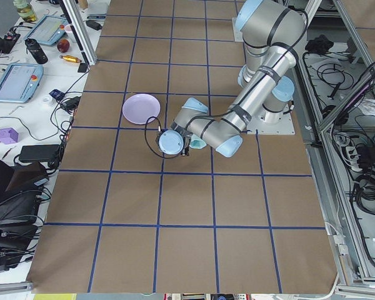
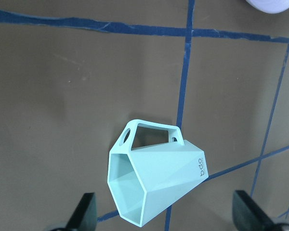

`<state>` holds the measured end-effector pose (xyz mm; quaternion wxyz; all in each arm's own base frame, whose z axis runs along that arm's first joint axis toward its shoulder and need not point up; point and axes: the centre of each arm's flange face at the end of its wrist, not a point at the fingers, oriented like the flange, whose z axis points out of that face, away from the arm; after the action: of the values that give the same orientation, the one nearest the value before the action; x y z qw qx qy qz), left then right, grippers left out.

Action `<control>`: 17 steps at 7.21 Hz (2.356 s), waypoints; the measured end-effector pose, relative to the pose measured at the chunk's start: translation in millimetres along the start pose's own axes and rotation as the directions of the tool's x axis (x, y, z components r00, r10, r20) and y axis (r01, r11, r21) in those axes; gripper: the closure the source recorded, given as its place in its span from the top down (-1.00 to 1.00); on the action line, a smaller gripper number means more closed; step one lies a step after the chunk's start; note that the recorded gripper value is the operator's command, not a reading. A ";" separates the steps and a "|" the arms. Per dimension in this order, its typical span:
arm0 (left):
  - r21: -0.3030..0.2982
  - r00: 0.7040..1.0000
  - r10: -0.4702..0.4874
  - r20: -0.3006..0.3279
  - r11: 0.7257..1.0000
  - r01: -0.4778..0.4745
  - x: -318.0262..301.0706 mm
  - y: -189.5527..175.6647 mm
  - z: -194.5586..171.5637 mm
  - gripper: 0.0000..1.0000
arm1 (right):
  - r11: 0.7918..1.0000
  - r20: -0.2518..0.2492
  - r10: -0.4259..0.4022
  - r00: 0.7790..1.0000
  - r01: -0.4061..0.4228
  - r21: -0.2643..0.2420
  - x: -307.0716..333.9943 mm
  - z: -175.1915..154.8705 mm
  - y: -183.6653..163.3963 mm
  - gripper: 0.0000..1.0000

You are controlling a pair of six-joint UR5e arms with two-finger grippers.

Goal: Flip cup and place on plate
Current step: 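Lower the left gripper onto the mug's open end and close it, then lift the mug with the left gripper, rotating it upright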

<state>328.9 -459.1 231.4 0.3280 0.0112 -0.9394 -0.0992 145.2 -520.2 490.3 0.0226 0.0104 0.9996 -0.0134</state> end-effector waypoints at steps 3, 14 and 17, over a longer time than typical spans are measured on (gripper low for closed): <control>-0.043 0.985 0.019 -0.174 0.999 -0.027 -35.7 16.1 27.3 1.00 | 1.000 0.000 0.000 1.000 0.000 0.000 0.0 0.0 0.0 1.00; -0.029 0.887 0.169 -0.431 0.979 -0.201 -51.1 16.2 73.0 -1.00 | 1.000 0.000 0.000 1.000 0.000 0.000 0.0 -0.2 0.0 1.00; -0.035 0.876 0.172 -0.450 0.977 -0.210 -34.7 17.4 52.0 -1.00 | 1.000 0.000 0.000 1.000 0.000 0.001 0.0 0.0 0.0 1.00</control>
<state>324.8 -429.8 173.7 0.5422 -0.0729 -0.8311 -0.0998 145.2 -520.3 490.3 0.0226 0.0104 0.9996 -0.0137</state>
